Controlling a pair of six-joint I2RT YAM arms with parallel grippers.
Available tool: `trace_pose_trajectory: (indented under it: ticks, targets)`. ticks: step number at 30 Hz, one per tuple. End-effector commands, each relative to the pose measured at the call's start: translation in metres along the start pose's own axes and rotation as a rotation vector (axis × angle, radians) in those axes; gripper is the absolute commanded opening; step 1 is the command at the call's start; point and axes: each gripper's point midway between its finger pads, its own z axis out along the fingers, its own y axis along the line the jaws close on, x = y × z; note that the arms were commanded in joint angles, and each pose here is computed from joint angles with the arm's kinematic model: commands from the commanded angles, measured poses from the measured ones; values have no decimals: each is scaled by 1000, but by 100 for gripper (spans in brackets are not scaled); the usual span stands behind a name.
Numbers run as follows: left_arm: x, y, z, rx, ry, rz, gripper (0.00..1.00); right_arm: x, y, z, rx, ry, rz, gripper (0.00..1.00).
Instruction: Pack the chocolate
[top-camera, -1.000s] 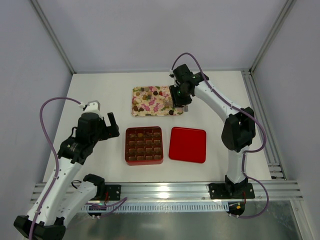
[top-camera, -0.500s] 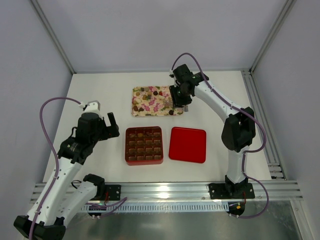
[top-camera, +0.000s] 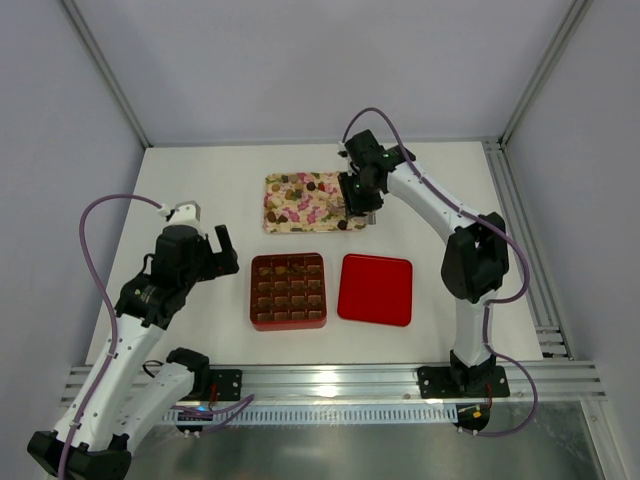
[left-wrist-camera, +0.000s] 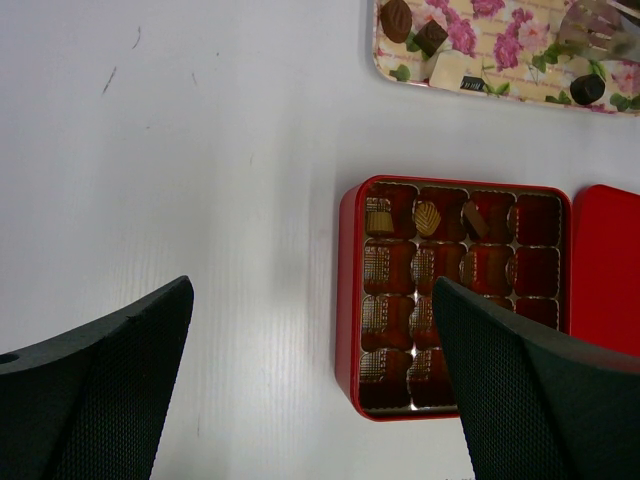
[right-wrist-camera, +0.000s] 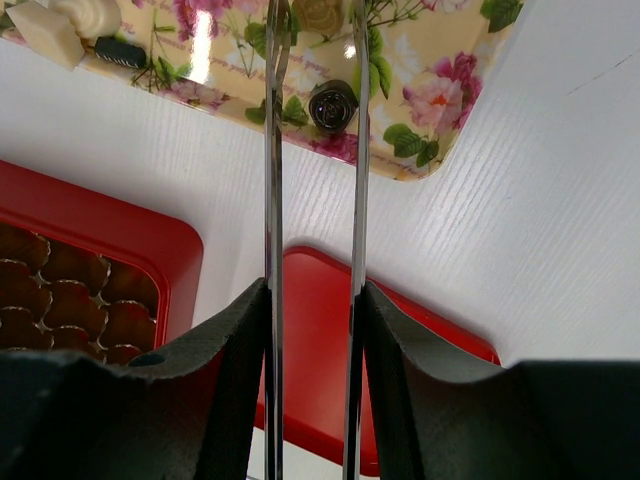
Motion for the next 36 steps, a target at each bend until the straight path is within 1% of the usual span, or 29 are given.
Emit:
trace_pose_trajectory:
  ticks: [1,10,15,16,26,36]
  targets:
    - [-12,-1,-3,4,-51,-14,100,-3,1,2,1,-12,-15,43]
    - [-13,-1,-3,4,-52,-12,100,-4,1,3,0,-10,-15,42]
    - [-13,-1,-4,4,-54,-13,100,-5,3,1,-9,-15,-14,35]
    - [-13,-1,-3,3,-53,-13,100,-7,3,-2,-12,-22,-16,34]
    - [-13,-1,-4,4,-55,-15,100,-28,9,-41,-26,-117,-10,33]
    - [-13,-1,-4,5,-53,-15,100,-32,11,-55,-38,-148,-3,33]
